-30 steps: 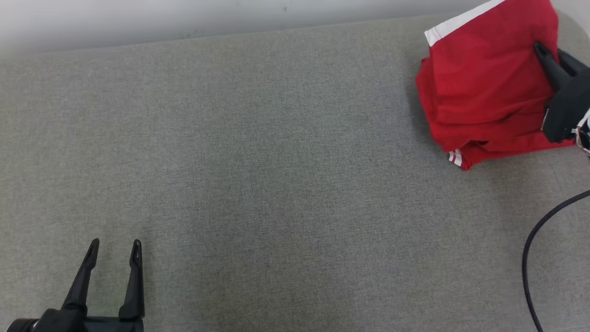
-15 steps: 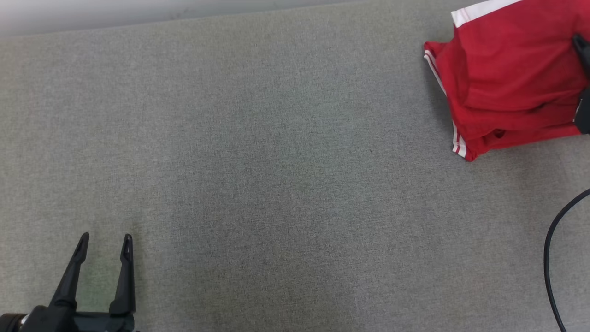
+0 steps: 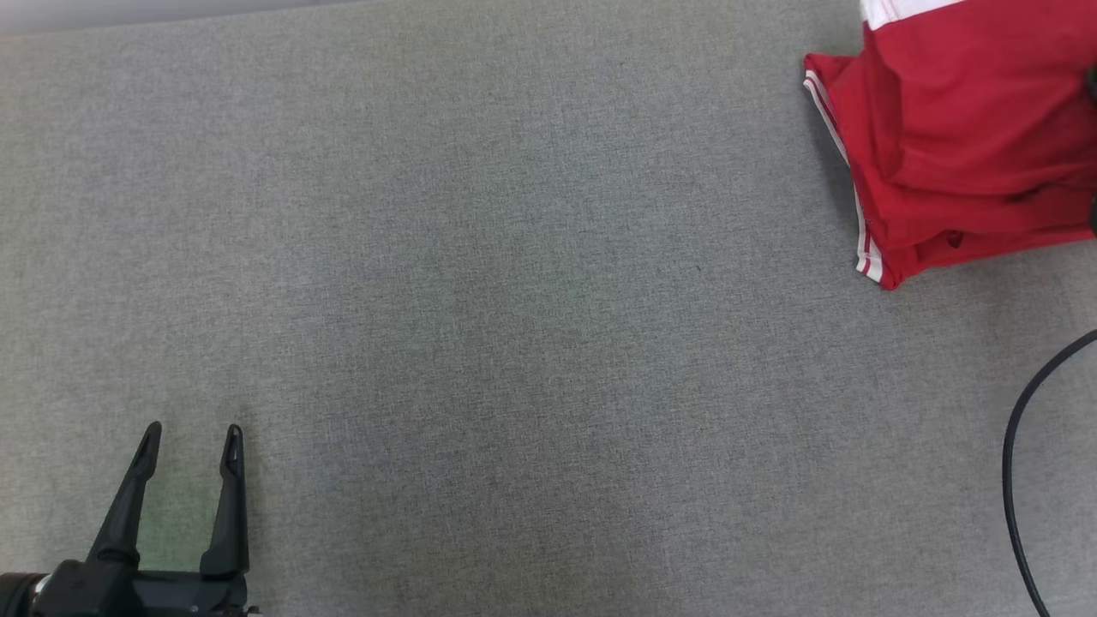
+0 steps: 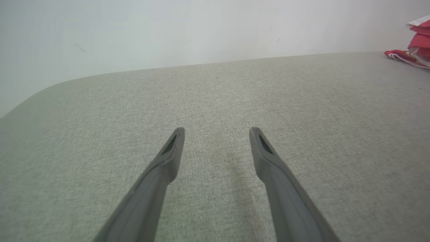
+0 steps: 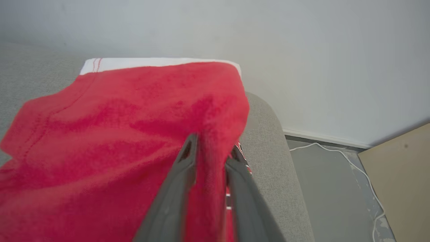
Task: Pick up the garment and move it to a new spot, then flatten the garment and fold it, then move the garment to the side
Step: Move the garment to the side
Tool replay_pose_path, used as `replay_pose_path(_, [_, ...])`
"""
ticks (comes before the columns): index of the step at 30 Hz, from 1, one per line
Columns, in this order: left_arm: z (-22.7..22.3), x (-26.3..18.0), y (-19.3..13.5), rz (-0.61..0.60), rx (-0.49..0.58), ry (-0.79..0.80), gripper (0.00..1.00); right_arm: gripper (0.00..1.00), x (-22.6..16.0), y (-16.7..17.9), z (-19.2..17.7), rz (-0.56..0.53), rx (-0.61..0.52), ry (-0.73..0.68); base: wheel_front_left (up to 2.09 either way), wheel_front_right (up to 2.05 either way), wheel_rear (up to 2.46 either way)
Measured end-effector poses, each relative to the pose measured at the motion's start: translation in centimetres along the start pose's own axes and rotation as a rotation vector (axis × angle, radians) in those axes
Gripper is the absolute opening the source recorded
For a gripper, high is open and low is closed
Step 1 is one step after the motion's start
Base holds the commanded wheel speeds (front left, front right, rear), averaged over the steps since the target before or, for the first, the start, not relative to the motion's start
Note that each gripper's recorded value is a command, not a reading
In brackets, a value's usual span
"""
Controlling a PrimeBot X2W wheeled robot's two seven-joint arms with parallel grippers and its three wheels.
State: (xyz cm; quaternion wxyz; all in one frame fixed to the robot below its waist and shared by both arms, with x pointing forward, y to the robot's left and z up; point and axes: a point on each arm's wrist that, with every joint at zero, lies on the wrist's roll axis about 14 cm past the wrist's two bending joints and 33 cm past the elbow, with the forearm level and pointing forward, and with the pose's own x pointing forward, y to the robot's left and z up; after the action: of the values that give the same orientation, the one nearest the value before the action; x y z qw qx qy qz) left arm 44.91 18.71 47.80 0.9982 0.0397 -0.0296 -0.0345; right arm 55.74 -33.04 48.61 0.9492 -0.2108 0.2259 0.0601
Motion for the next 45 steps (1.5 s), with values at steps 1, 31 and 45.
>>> replay_pose_path(1, [0.0,0.0,0.0,0.0,0.0,0.001,1.0,1.0,0.0,-0.1,0.0,-0.004,-0.017,0.001,0.0,0.0,0.0])
replay_pose_path(31, [4.9,-3.1,0.6,0.068,-0.053,-0.1,1.0,1.0,-4.9,6.6,14.2,0.112,0.225,-0.519,0.0,0.0,0.0])
replay_pose_path(45, [7.7,-6.4,1.8,0.121,-0.06,-0.163,1.0,1.0,-10.1,13.2,14.7,0.207,0.317,-0.661,0.0,0.0,0.0])
